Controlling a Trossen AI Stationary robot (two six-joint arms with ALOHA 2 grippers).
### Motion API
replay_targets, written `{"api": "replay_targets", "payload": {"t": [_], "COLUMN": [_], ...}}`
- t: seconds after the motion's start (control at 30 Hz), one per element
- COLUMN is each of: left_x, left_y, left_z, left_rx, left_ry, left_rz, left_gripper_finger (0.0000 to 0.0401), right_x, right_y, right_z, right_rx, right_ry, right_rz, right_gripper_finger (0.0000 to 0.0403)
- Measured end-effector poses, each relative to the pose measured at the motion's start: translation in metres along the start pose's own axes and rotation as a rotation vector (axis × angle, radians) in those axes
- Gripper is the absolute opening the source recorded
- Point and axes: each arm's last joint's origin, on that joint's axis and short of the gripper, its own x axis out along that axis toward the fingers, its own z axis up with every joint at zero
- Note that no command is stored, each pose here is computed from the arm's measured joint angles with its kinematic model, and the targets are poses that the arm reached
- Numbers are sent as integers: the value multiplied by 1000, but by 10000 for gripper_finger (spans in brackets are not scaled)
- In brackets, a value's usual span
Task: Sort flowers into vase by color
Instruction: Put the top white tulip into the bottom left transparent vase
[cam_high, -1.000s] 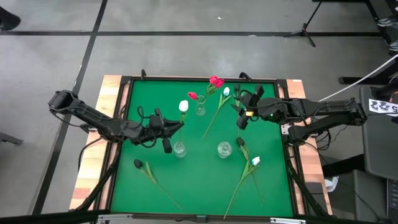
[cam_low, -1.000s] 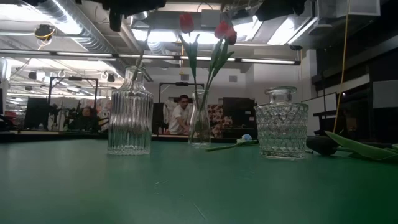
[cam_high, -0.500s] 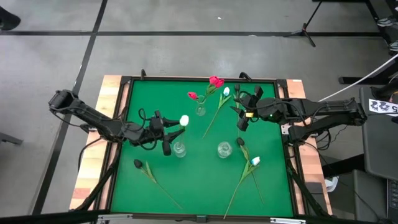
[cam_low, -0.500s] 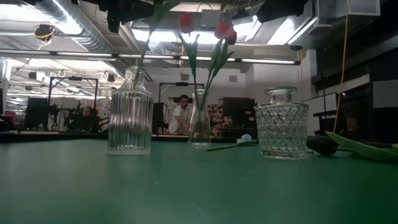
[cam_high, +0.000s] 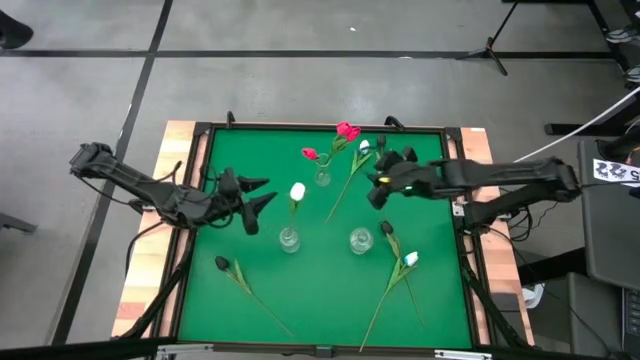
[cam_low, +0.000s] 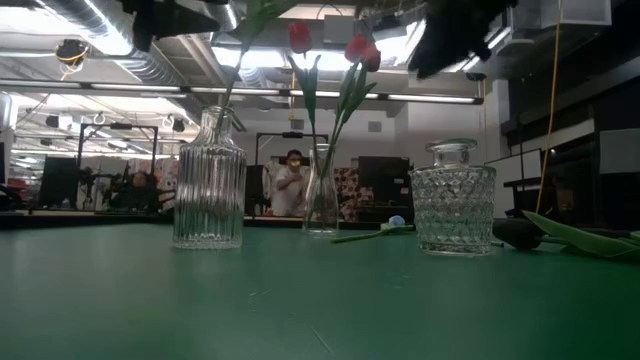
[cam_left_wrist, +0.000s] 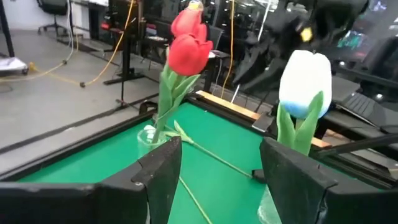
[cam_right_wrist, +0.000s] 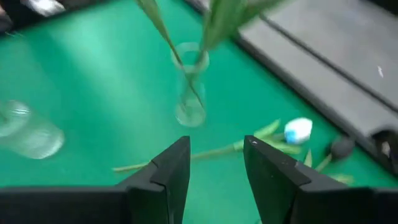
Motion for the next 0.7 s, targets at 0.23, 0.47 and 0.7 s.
{"api": "replay_targets", "payload": {"t": [0.23,0.47,0.7], "left_x": [-8,-8,-8], "left_y": [9,11,12], "left_z": [4,0,-2], "left_rx": [-19,23,39], "left_ry": [15,50,63], "left_rz": [6,19,25], "left_gripper_finger": [216,216,217], "right_x": [63,96,89], "right_y": [-4,10,30], "right_z": [-8,-23,-29], "right_rx": [196,-36,-599], "right_ry": [128,261,243], "right_rz": [-159,-66,77], "right_gripper_finger": [151,151,151]}}
